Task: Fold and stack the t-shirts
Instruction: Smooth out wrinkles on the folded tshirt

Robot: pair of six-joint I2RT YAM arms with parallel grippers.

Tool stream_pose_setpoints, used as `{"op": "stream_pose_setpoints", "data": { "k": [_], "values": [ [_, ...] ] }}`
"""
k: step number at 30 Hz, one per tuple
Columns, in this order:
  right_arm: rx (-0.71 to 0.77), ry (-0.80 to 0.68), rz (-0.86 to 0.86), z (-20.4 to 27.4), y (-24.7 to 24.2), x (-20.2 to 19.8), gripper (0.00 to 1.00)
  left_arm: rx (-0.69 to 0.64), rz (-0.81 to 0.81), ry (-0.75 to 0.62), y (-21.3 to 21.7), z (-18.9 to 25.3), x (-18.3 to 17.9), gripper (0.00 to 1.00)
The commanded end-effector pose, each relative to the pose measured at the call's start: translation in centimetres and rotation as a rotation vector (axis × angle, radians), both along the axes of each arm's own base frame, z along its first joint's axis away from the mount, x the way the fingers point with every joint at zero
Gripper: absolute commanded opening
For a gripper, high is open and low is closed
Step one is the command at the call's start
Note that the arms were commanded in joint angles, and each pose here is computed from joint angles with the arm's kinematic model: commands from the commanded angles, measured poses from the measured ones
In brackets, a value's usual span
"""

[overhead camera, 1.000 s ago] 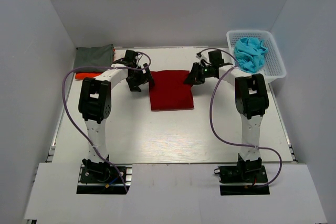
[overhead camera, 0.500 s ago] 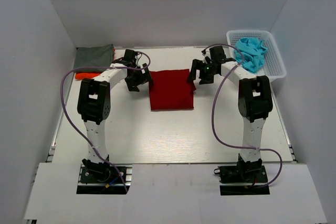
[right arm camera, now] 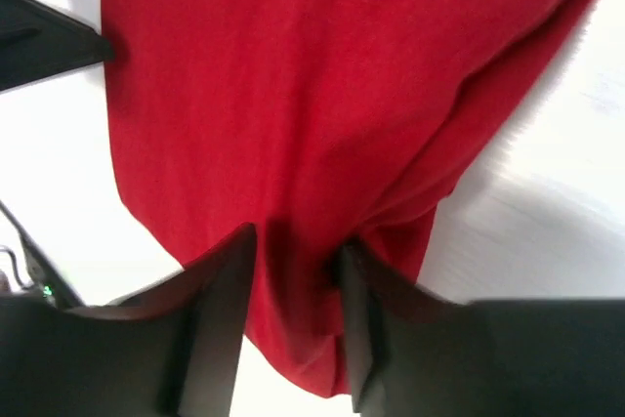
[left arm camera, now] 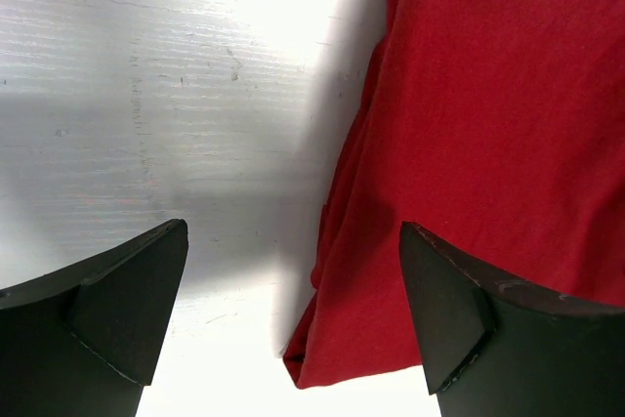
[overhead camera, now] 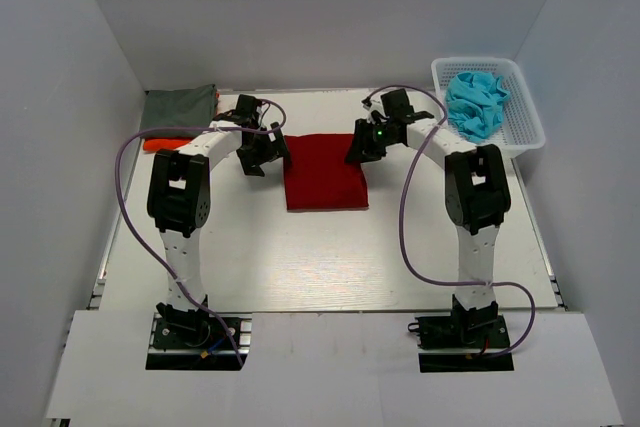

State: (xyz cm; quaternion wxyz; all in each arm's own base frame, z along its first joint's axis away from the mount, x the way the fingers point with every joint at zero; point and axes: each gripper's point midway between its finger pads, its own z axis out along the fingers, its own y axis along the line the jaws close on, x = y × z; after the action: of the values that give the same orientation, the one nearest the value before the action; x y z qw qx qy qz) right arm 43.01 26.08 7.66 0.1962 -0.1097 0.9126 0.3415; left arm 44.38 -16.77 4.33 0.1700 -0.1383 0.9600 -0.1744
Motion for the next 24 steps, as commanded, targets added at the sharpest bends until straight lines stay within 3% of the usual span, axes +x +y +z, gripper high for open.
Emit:
{"op": "stream_pose_setpoints", "data": {
  "k": [1,2,3,4,13,24],
  "values": [
    [0.076,-0.002,0.055,1.3,1.9,0.1,0.36,-0.004,-0.004,-0.048,0.3,2.4,0.0,0.99],
    [0.092,0.003,0.067,1.4,2.2,-0.1,0.27,-0.003,-0.004,-0.045,0.4,2.0,-0.1,0.99],
    [0.108,0.007,0.063,1.6,2.3,0.1,0.09,-0.003,-0.004,-0.045,0.4,2.0,-0.1,0.99],
    [0.121,0.017,0.061,2.0,2.4,0.1,0.0,-0.012,-0.009,-0.043,0.2,2.1,-0.2,0.99],
    [0.212,0.001,-0.016,5.7,1.1,0.1,0.0,-0.017,0.0,-0.062,0.6,2.7,0.0,0.99],
    [0.144,0.205,-0.14,-5.2,-3.7,-2.5,0.0,-0.017,-0.02,-0.066,0.5,2.8,-0.1,0.99]
  ]
}}
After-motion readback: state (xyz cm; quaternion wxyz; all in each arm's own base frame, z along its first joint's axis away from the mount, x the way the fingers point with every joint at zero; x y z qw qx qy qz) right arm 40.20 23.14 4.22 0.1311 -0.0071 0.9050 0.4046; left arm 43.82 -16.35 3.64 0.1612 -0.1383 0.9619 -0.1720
